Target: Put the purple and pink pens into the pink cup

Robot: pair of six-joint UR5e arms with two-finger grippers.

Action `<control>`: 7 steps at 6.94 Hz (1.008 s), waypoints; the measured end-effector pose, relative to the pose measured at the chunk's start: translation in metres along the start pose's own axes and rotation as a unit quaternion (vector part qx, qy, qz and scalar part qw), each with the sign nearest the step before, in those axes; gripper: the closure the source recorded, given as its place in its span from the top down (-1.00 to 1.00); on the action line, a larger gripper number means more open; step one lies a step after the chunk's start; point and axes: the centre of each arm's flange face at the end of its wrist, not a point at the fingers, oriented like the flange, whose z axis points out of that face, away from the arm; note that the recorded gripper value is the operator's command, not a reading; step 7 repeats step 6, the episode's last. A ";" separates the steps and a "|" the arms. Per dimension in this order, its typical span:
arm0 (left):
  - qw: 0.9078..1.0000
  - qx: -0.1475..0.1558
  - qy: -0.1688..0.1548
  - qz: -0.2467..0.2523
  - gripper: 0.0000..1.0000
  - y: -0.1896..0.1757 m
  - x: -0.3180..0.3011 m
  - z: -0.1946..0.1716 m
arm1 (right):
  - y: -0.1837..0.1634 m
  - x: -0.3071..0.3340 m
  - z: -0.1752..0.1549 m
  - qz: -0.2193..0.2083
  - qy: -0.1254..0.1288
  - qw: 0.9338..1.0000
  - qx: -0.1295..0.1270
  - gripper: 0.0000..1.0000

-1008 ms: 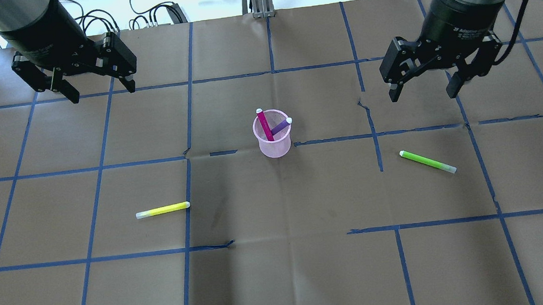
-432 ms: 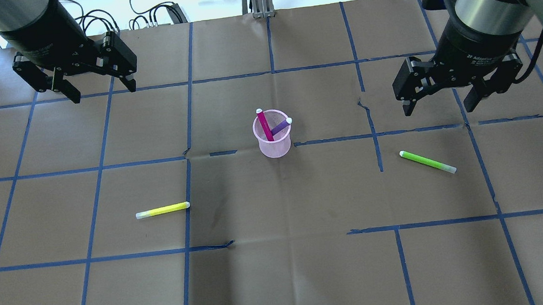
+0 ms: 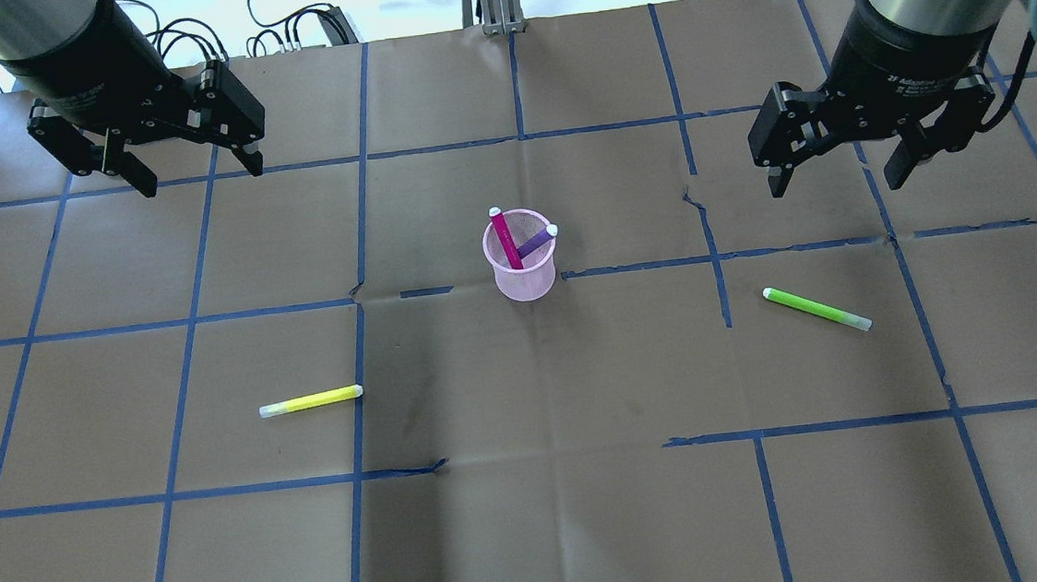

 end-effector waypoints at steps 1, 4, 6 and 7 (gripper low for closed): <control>1.000 0.000 0.000 0.001 0.97 0.000 0.001 0.000 | -0.004 -0.001 0.000 -0.001 -0.005 1.000 -0.001 1.00; 1.000 0.003 0.002 0.002 0.97 0.001 0.003 -0.003 | -0.008 -0.002 0.000 -0.008 -0.006 1.000 0.001 1.00; 1.000 0.003 0.018 0.003 0.97 0.003 0.006 -0.004 | -0.008 -0.001 0.000 -0.008 -0.004 1.000 0.002 1.00; 1.000 0.003 0.018 0.003 0.97 0.003 0.006 -0.004 | -0.008 -0.001 0.000 -0.008 -0.004 1.000 0.002 1.00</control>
